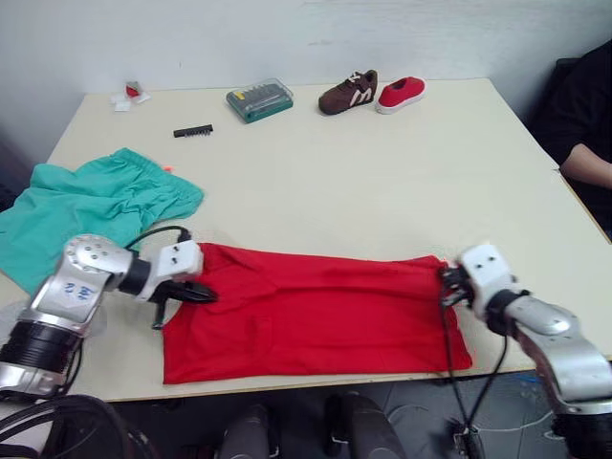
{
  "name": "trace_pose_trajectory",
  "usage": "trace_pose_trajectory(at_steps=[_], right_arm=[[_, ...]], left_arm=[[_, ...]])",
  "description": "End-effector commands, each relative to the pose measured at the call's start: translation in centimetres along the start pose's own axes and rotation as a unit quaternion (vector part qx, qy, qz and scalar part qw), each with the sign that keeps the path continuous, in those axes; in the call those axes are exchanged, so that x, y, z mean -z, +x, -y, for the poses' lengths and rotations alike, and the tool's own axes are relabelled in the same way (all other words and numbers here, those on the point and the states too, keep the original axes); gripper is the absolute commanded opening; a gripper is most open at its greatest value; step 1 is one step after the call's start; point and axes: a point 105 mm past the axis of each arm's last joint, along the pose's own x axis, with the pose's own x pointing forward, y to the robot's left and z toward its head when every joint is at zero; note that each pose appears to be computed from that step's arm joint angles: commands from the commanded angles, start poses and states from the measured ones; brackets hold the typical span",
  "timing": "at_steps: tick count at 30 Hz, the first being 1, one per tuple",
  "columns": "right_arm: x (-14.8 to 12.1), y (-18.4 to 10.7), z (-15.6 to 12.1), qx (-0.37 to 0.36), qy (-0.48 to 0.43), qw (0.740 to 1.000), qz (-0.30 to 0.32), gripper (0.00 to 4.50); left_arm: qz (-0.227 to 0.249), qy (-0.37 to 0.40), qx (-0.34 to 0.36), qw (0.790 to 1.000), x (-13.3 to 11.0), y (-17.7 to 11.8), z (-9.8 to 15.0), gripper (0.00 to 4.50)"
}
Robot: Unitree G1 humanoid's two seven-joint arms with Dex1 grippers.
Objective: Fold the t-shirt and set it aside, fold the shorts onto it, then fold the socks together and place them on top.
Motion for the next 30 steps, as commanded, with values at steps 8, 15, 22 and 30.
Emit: trace_pose_trajectory(at_steps=[8,15,22,30], right_arm=[[-5.9,-2.0,-3.5,-0.157,-0.069,0.981,0.096,0.02],[-6.0,-1.5,-3.5,-0.258,-0.124,0.957,0.04,2.0],[-5.7,1.6,-3.5,-0.294,-0.127,0.947,-0.015,4.25],[-5.0,3.7,-2.7,-0.297,-0.082,0.949,-0.067,4.5]], left_arm=[[0.244,0.002,0.101,0.965,-12.5,-1.0,2.8,0.0],[0.308,0.086,0.12,0.94,-16.0,-0.4,4.3,1.88],[0.273,0.135,0.124,0.944,-15.2,0.3,4.8,3.94],[0.251,0.165,0.089,0.95,-14.4,1.0,4.8,4.46]])
